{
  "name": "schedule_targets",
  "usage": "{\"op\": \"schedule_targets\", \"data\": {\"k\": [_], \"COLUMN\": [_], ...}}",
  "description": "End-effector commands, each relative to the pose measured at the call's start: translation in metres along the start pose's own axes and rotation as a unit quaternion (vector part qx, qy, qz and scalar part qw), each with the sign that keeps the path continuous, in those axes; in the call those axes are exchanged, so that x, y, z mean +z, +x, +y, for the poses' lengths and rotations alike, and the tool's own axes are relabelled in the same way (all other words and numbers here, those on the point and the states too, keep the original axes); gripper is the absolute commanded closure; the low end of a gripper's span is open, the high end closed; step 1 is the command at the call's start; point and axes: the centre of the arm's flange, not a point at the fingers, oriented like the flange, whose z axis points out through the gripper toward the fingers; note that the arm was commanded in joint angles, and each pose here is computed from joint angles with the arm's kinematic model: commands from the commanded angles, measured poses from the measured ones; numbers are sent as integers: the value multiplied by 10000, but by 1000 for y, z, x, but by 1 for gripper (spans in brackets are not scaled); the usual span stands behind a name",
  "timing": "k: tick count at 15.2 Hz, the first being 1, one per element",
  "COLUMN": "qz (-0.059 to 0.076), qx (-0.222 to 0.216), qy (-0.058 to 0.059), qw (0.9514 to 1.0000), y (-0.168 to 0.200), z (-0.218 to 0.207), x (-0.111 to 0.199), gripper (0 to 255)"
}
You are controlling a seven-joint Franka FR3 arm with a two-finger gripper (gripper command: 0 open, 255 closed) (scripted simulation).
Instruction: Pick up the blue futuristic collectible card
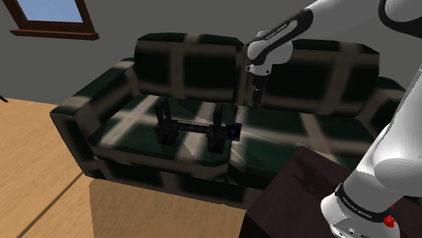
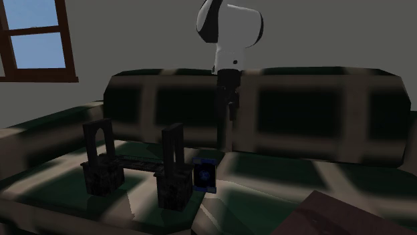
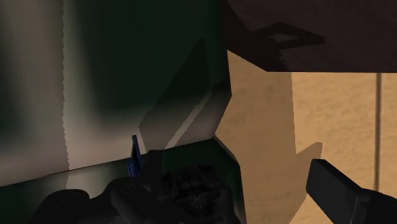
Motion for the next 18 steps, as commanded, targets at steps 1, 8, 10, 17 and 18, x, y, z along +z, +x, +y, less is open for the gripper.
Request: {"op": "schedule_targets", "data": {"k": [1, 8, 10, 17, 18], "qz": [-17, -82, -101, -151, -151], "qx": [-136, -575, -700, -1040, -1040], "qy": [66, 294, 359, 535, 535], "qw": [9999, 9979, 9968, 9930, 9930], "y": [18, 71, 87, 132, 132], "z": [15, 64, 76, 108, 109], "x": [19, 85, 104, 162, 167], "gripper": [0, 0, 0, 0, 0]}}
